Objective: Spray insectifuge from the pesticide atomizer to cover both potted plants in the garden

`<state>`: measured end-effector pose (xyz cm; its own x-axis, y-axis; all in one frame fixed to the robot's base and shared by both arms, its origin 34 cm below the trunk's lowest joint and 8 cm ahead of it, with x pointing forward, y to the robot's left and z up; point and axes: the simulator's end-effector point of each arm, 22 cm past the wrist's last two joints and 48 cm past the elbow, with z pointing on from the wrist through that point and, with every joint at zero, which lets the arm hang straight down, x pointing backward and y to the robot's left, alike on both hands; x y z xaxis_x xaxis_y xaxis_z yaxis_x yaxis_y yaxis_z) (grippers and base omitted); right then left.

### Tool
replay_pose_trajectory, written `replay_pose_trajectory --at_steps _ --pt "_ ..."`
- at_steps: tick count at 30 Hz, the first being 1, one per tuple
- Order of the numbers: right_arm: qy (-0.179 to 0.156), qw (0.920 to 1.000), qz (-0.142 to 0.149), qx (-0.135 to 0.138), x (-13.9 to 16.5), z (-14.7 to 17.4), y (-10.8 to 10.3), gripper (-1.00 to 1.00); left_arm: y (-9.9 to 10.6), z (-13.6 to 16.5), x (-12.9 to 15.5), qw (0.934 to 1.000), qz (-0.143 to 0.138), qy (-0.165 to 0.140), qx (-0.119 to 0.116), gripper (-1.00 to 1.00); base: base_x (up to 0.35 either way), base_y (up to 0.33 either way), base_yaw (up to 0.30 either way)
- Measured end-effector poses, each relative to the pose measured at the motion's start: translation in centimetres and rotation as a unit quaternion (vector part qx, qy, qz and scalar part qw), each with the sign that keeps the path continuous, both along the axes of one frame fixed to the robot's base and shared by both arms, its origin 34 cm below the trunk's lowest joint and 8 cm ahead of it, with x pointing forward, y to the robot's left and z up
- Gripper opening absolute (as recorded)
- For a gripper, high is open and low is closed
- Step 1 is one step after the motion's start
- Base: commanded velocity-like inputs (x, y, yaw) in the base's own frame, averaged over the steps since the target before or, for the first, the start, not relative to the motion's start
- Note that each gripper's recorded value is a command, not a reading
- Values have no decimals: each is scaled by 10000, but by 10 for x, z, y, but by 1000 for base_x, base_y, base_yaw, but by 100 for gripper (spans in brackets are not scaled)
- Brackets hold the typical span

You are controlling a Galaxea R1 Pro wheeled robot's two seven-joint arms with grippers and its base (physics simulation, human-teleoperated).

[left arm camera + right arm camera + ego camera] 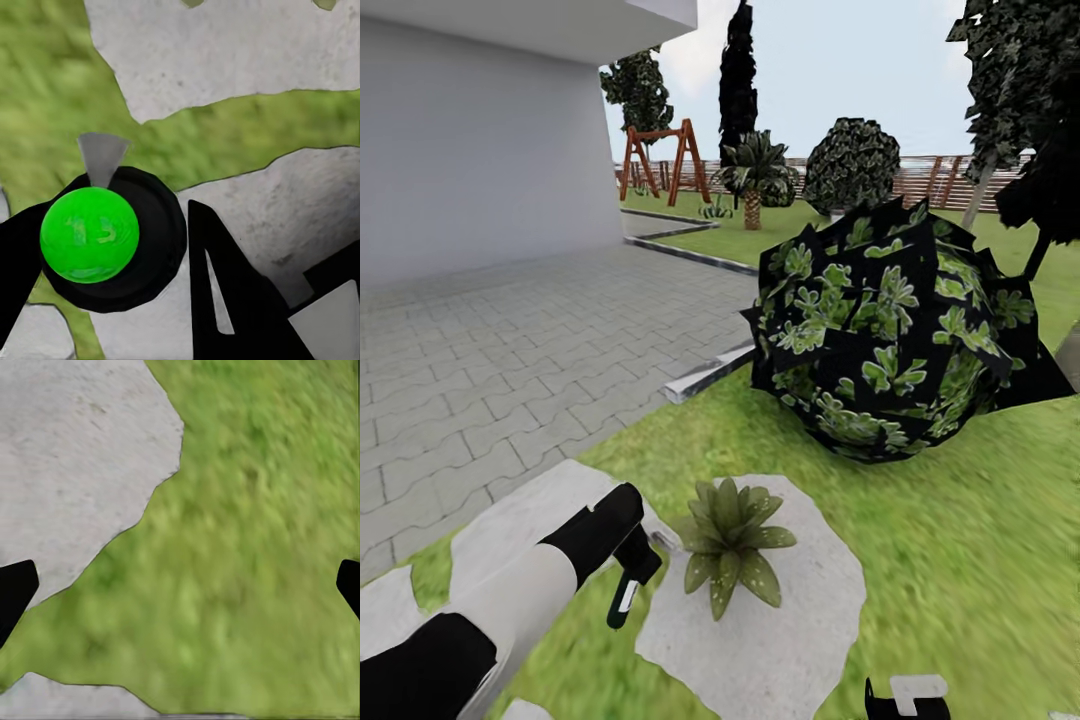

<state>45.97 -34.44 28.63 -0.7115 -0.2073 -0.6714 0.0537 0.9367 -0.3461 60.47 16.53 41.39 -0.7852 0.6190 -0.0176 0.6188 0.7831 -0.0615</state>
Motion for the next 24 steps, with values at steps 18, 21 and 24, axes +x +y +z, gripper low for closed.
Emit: replay_pose_trajectory --at_steps 18,21,24 --pt "-48 10000 2 -2 3 3 0 100 3 -4 -9 10000 -32 44 51 -100 137 128 -222" --pt "-48 10000 0 -2 3 3 0 100 10 -5 -10 9999 -3 82 93 -100 1 0 -10" --pt "-48 10000 -1 -1 3 3 0 100 13 -7 -12 9998 -54 100 163 -100 0 0 0"
